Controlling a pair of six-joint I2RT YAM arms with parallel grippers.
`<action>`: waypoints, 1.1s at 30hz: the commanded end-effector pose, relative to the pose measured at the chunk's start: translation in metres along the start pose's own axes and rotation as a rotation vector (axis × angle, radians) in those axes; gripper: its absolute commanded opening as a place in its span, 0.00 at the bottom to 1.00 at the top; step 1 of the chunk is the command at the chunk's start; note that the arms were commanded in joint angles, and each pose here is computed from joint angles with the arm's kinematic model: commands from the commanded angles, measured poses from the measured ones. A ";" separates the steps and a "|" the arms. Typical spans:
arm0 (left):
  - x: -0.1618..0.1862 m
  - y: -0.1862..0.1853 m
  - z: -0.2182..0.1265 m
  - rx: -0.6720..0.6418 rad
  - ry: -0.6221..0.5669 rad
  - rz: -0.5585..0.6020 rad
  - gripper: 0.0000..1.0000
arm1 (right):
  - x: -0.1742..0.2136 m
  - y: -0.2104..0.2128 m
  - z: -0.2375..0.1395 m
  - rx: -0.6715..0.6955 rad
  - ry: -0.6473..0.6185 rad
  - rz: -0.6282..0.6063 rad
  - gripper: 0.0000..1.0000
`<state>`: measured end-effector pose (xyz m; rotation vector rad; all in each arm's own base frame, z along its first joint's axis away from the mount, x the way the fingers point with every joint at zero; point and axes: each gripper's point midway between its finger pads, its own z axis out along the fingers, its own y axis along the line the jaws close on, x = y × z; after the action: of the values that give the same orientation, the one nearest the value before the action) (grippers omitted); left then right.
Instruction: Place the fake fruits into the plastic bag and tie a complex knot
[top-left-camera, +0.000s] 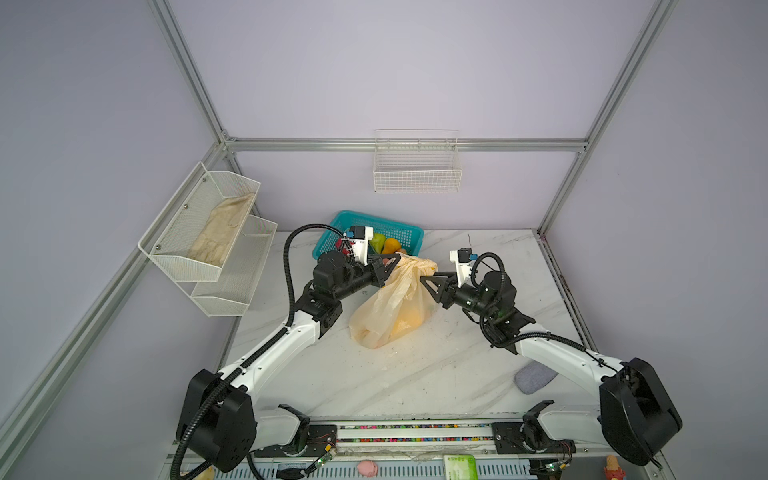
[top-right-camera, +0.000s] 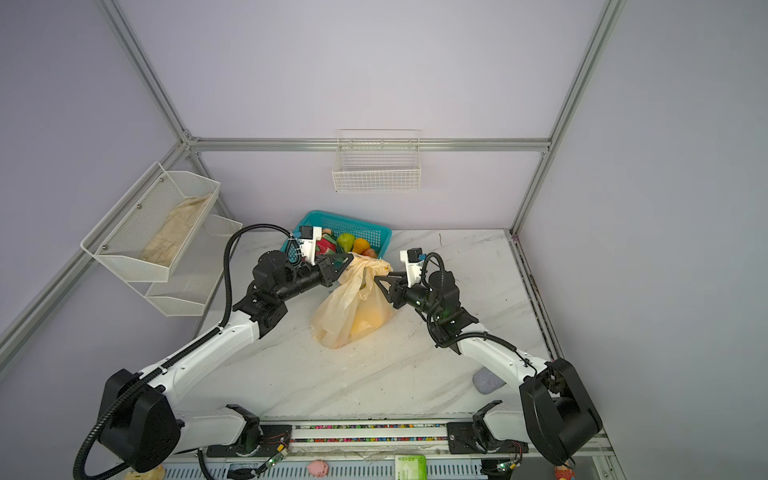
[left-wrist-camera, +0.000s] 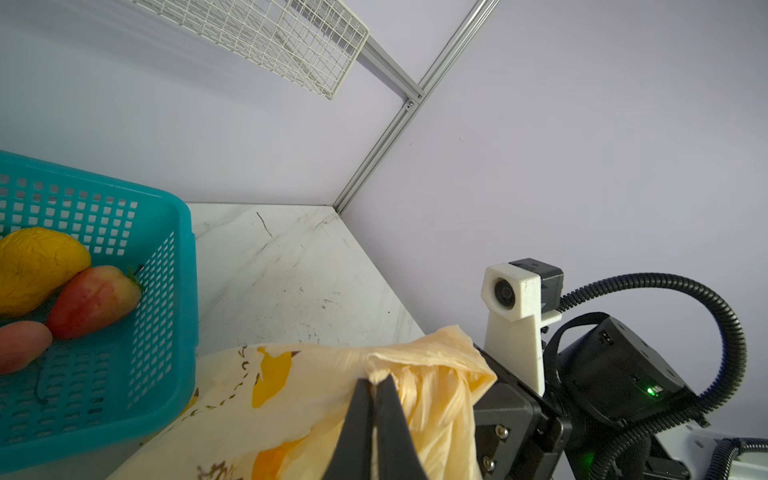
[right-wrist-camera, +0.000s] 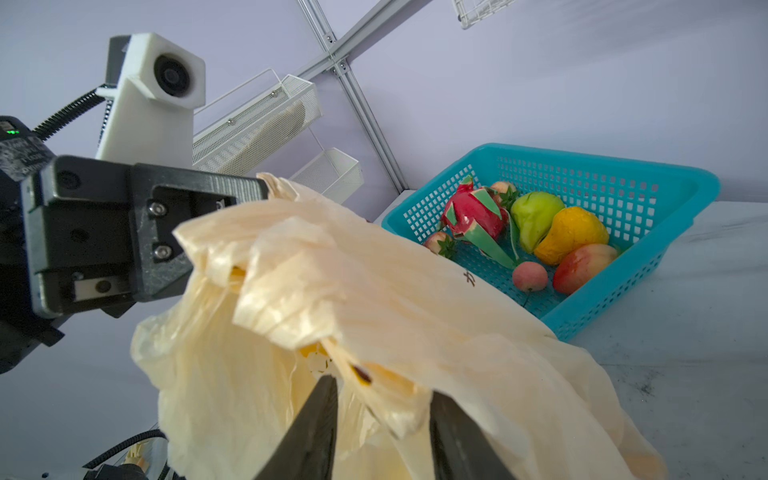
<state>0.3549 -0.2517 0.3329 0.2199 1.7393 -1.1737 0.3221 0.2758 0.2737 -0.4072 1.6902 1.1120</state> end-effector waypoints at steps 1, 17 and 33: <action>-0.003 -0.004 -0.003 0.028 -0.027 0.025 0.00 | -0.023 0.007 0.002 -0.010 -0.069 -0.026 0.36; -0.010 -0.005 -0.011 -0.001 -0.061 0.045 0.00 | -0.010 -0.012 -0.015 0.089 -0.003 -0.014 0.00; -0.026 0.011 -0.033 -0.136 -0.094 0.108 0.00 | 0.038 -0.050 -0.038 0.190 0.249 0.052 0.00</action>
<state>0.3523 -0.2300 0.3380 0.1936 1.7473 -1.0458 0.3198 0.2337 0.2324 -0.3959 1.9373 0.9819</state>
